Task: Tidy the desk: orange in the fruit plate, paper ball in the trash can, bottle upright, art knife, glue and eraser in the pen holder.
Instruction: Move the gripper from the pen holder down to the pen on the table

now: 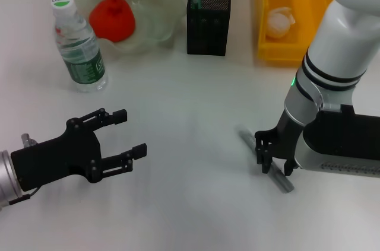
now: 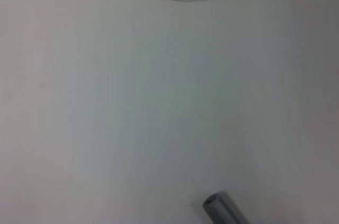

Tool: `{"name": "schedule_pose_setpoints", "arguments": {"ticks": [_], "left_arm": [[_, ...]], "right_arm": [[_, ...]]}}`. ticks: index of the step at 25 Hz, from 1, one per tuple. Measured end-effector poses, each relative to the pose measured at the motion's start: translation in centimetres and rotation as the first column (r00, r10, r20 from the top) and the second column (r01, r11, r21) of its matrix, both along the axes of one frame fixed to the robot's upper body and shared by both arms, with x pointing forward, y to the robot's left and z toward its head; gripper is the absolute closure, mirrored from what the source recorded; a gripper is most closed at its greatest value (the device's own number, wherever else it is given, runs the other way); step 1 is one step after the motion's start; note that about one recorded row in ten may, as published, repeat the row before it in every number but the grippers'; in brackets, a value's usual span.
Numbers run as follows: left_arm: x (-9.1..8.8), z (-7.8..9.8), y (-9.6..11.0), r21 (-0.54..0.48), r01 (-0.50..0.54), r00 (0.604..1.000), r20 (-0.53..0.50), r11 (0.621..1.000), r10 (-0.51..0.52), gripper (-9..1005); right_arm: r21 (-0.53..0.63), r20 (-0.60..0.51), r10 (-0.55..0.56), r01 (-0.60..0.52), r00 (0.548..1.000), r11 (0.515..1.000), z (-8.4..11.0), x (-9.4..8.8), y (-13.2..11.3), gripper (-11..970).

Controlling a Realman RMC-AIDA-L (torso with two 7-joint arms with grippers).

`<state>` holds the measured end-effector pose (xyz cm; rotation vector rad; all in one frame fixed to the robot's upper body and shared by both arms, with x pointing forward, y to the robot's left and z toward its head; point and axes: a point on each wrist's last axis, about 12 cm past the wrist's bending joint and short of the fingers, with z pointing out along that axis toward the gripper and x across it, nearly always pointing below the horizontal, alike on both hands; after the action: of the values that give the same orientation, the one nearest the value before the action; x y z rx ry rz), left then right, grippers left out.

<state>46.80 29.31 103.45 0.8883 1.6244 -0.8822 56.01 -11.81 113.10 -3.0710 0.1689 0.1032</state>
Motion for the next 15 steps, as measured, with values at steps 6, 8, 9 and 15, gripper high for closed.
{"name": "schedule_pose_setpoints", "arguments": {"ticks": [6,8,9,15], "left_arm": [[0.09,0.05,-0.03,-0.003,-0.004,1.000,0.003,1.000,0.004,183],[0.17,0.10,-0.06,-0.004,-0.004,1.000,0.006,1.000,0.004,183],[0.17,0.10,-0.06,-0.004,-0.004,1.000,0.006,1.000,0.004,183],[0.27,0.17,-0.08,-0.006,-0.005,1.000,0.009,1.000,0.005,183]], "right_arm": [[0.005,0.010,-0.004,0.004,1.000,1.000,0.00,0.24,0.03,604],[0.007,0.012,-0.006,0.006,1.000,1.000,0.01,0.29,0.04,616],[0.007,0.012,-0.006,0.006,1.000,1.000,0.01,0.29,0.04,622],[0.022,0.030,-0.032,0.032,0.999,0.999,0.39,0.52,0.19,640]]}}
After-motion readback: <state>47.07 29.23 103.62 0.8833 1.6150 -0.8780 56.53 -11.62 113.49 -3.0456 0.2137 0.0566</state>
